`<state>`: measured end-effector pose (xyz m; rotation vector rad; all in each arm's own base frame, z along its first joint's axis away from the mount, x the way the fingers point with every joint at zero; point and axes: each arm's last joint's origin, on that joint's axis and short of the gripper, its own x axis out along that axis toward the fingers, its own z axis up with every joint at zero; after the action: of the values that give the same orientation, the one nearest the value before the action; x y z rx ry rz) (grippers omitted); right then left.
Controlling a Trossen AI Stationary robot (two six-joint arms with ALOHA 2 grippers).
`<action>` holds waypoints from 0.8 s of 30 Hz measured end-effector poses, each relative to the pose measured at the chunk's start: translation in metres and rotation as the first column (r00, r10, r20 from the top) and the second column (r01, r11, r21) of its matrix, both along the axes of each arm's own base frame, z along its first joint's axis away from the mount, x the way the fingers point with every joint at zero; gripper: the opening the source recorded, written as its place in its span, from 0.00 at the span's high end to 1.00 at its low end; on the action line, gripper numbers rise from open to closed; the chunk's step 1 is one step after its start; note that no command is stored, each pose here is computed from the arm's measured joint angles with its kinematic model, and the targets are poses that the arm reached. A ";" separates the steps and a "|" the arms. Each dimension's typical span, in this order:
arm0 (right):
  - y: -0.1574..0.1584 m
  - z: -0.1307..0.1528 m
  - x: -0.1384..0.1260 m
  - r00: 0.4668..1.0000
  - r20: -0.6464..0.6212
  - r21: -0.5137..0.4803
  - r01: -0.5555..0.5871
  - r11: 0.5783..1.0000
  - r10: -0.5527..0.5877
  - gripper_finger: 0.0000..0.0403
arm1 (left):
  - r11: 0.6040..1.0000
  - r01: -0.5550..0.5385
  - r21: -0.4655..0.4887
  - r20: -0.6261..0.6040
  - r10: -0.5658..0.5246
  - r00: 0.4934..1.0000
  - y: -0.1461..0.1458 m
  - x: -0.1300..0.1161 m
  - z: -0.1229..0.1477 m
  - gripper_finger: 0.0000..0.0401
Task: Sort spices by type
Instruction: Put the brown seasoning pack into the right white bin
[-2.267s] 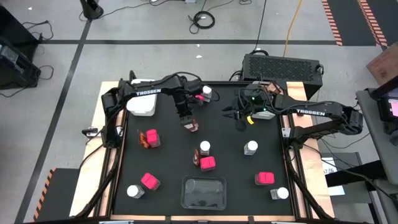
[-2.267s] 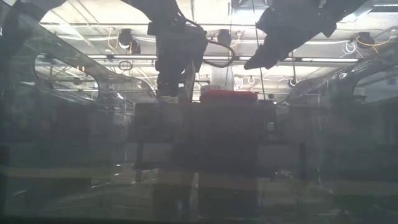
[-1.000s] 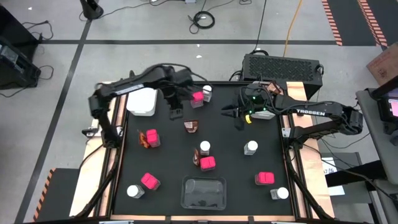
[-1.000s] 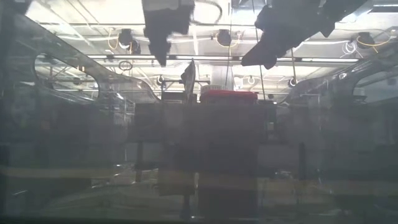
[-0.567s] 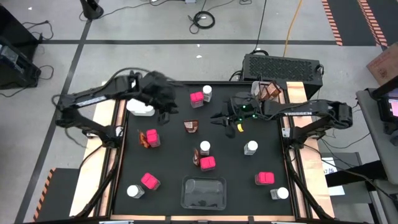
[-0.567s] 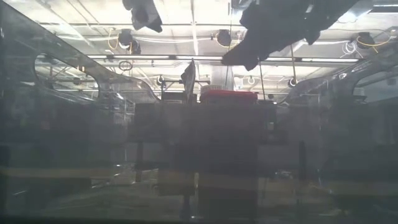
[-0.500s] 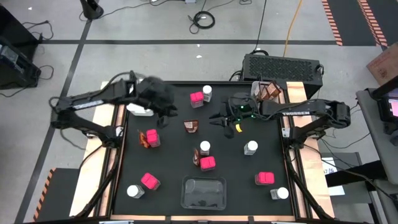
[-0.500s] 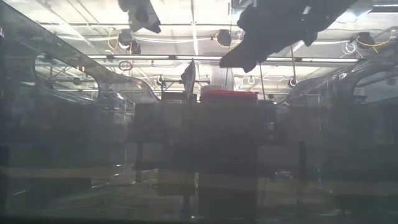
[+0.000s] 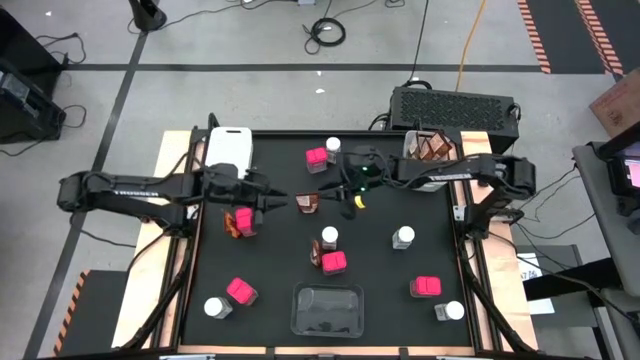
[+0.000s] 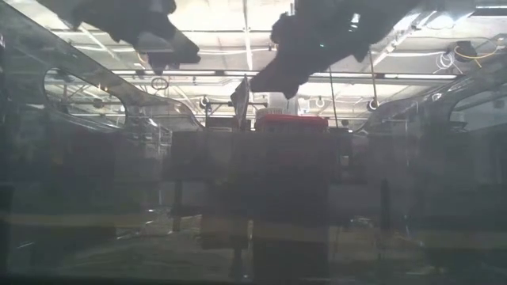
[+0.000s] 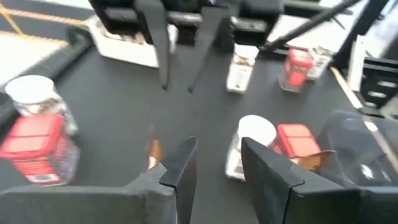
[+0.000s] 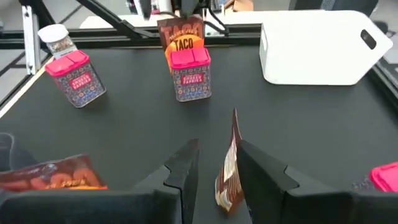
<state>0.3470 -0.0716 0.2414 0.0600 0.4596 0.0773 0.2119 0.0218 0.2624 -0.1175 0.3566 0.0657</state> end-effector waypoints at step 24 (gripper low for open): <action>-0.011 -0.006 0.057 0.982 -0.183 -0.022 0.049 0.999 -0.052 0.74 | 0.966 -0.182 0.183 0.174 0.151 0.973 -0.004 -0.020 -0.029 0.68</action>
<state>0.4040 -0.0821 0.2356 0.0618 0.6428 0.0180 0.1917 0.0174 0.2331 0.0449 0.1784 0.2568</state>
